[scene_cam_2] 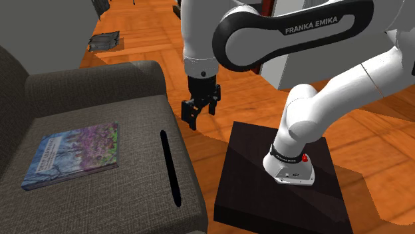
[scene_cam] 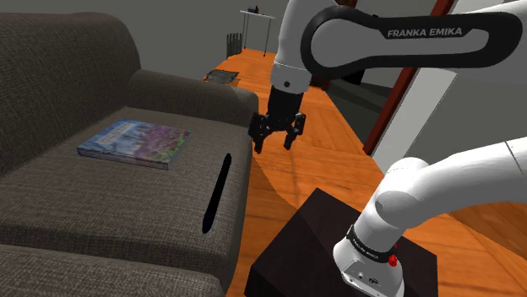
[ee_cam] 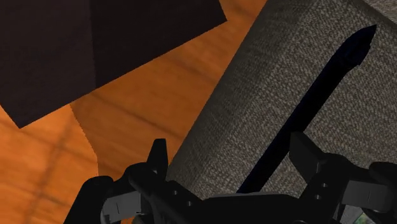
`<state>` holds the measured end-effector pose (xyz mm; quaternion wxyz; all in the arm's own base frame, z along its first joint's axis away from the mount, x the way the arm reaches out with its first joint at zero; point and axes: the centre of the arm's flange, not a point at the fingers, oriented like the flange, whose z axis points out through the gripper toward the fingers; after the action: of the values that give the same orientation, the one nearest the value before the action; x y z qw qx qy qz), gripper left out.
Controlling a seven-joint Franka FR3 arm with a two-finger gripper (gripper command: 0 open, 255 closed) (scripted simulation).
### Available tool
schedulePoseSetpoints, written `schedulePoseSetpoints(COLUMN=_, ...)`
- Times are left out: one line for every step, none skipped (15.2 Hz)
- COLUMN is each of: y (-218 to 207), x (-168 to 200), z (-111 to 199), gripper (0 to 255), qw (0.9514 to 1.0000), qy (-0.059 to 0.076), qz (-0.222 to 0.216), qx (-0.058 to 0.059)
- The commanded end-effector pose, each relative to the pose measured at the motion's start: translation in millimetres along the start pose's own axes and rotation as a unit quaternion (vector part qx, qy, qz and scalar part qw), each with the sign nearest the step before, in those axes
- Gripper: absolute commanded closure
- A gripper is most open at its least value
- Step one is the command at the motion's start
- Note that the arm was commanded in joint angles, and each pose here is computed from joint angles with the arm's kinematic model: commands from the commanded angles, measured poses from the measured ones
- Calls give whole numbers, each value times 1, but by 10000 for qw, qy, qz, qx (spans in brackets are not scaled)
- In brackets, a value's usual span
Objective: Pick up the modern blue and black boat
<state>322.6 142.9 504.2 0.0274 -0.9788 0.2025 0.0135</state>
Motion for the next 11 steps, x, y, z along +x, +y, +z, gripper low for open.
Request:
schedulePoseSetpoints(y=-20, x=4, z=20, gripper=0, qw=9988, qy=42, qz=487, qx=17)
schedulePoseSetpoints(y=-30, x=6, z=29, gripper=0, qw=9975, qy=62, qz=709, qx=21)
schedulePoseSetpoints(y=-40, x=9, z=37, gripper=0, qw=9956, qy=81, qz=931, qx=24)
schedulePoseSetpoints(y=-49, x=12, z=46, gripper=0, qw=9933, qy=101, qz=1153, qx=27)
schedulePoseSetpoints(y=-59, x=15, z=54, gripper=0, qw=9904, qy=120, qz=1374, qx=31)
schedulePoseSetpoints(y=-68, x=19, z=62, gripper=0, qw=9871, qy=140, qz=1594, qx=34)
schedulePoseSetpoints(y=-77, x=23, z=71, gripper=0, qw=9833, qy=159, qz=1814, qx=37)
schedulePoseSetpoints(y=-86, x=28, z=79, gripper=0, qw=9790, qy=178, qz=2032, qx=41)
schedulePoseSetpoints(y=-94, x=33, z=87, gripper=0, qw=9742, qy=197, qz=2250, qx=44)
schedulePoseSetpoints(y=-103, x=39, z=96, gripper=0, qw=9689, qy=216, qz=2466, qx=47)
schedulePoseSetpoints(y=-111, x=45, z=104, gripper=0, qw=9631, qy=235, qz=2682, qx=51)
